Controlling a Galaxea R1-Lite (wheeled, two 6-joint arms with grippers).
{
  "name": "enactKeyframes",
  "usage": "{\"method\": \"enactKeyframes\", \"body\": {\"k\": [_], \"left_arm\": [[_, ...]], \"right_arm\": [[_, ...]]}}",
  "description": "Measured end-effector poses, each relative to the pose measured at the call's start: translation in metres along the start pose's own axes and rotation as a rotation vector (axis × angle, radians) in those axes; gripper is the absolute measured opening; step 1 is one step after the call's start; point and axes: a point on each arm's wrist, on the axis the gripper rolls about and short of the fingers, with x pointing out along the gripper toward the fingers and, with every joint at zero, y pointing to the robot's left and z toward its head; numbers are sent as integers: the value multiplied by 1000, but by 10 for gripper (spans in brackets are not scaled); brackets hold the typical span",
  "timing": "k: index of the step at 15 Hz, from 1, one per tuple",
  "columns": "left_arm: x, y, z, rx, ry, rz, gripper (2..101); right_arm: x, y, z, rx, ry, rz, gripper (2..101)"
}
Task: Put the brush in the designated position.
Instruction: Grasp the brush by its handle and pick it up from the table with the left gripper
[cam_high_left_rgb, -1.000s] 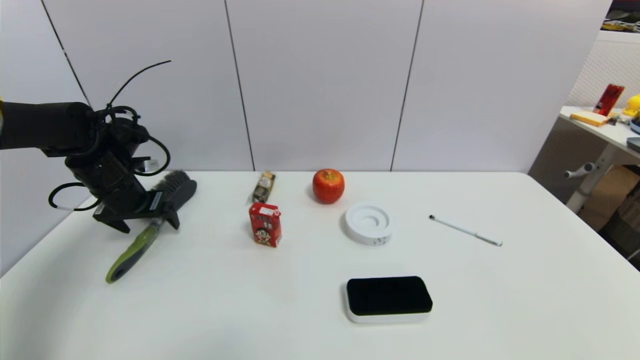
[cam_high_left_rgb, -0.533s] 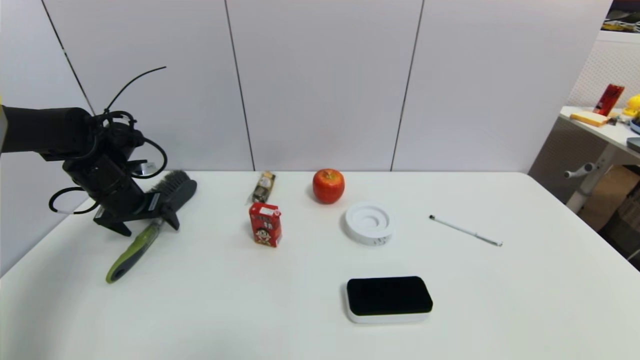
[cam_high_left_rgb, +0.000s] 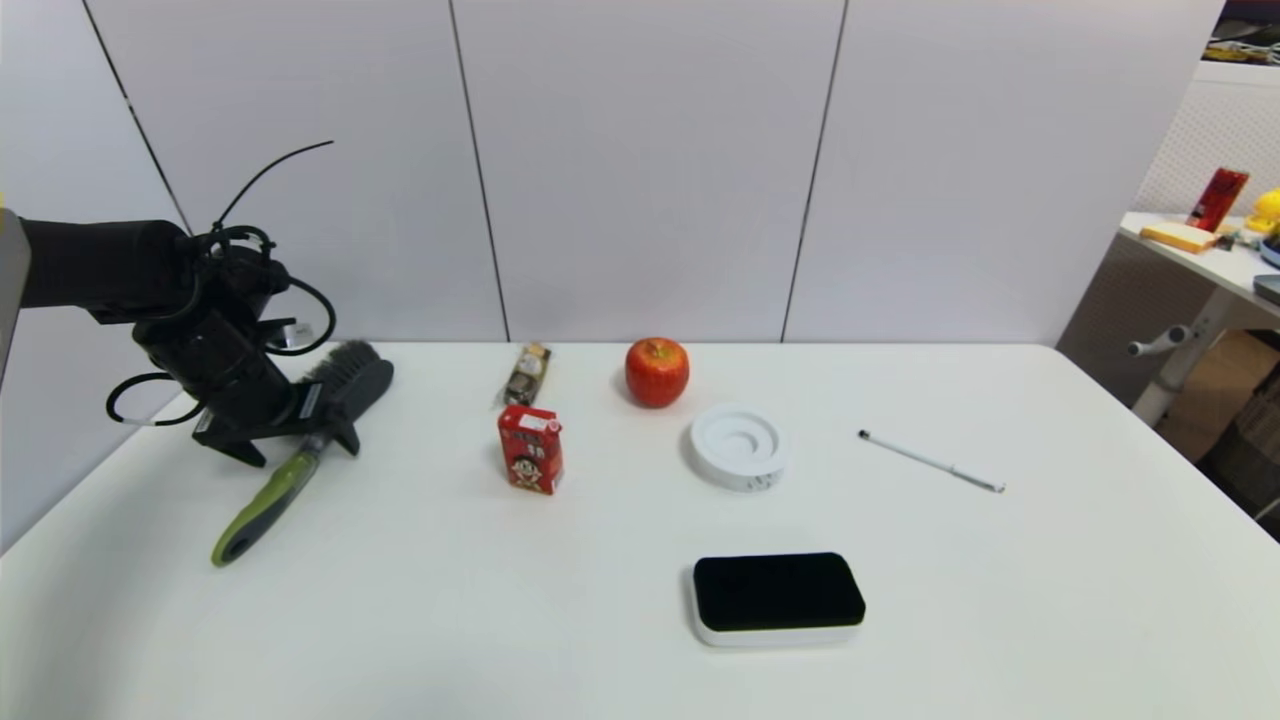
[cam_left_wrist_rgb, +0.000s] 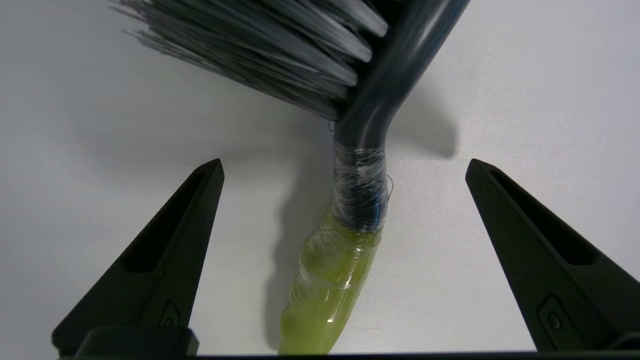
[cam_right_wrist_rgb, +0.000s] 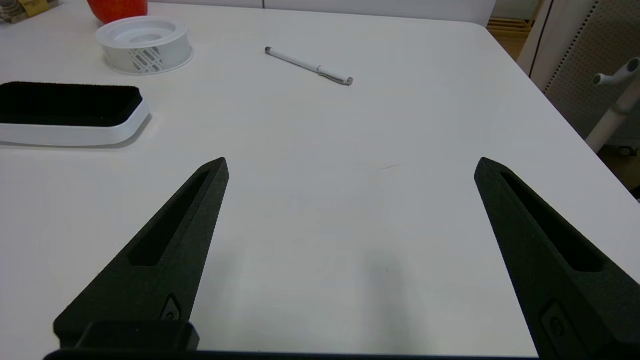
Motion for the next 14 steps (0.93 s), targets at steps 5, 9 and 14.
{"method": "enactKeyframes", "body": {"k": [5,9,14], "left_arm": [[2,-1,1,6,-3,0,979],[0,-2,4,60,-13,7,979],[0,-10,4,84,-10,29,979]], "right_arm": [[0,0,0,0,0,0,973],[0,0,0,0,0,0,973],[0,0,0,0,0,0,973]]}}
